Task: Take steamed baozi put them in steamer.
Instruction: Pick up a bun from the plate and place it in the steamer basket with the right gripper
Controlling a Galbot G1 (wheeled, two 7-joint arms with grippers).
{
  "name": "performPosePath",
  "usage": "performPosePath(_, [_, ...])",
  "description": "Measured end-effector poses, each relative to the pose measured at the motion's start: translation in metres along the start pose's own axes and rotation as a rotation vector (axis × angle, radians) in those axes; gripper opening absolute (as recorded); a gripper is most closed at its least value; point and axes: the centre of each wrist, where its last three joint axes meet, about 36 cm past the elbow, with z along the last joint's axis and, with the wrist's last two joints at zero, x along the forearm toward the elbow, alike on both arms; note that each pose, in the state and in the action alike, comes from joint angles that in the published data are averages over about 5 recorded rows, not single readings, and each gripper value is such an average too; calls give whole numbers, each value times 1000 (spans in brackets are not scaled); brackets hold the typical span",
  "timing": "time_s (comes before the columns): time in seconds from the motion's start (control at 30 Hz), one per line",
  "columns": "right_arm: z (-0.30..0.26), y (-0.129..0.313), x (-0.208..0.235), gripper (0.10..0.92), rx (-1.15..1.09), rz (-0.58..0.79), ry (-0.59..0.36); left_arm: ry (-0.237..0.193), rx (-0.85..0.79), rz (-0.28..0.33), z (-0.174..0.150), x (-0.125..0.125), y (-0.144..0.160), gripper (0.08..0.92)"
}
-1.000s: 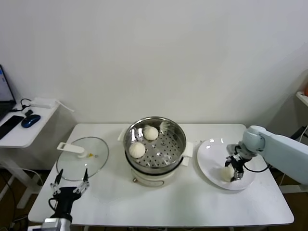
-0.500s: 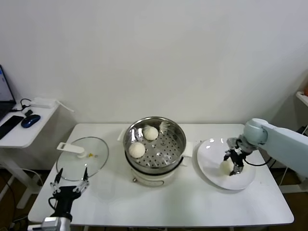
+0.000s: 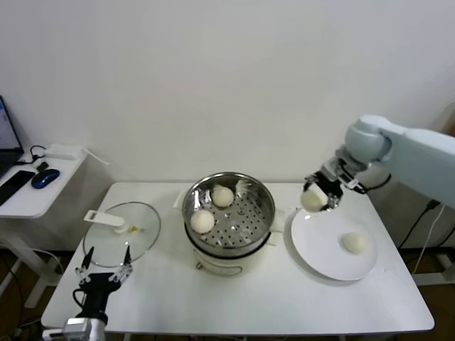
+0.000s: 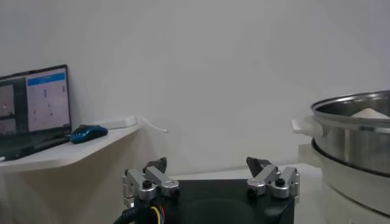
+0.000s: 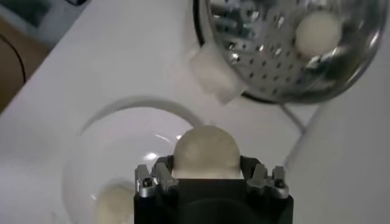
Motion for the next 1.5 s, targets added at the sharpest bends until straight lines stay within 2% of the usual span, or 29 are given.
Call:
performPosePath(0.17, [-48, -30, 25, 712, 243, 35, 40, 1, -2, -1, 0, 2, 1, 823])
performPosePath(0.33, [-92, -54, 31, 712, 449, 53, 88, 0, -3, -3, -2, 4, 3, 823])
performPosePath(0.7, [-170, -90, -11, 712, 796, 30, 146, -15, -1, 11, -7, 3, 8, 823])
performPosePath(1.1, [-229, -94, -69, 716, 989, -5, 97, -7, 4, 17, -5, 1, 6, 823])
performPosePath(1.5, [-245, -84, -99, 721, 1053, -37, 65, -8, 13, 13, -5, 2, 6, 823])
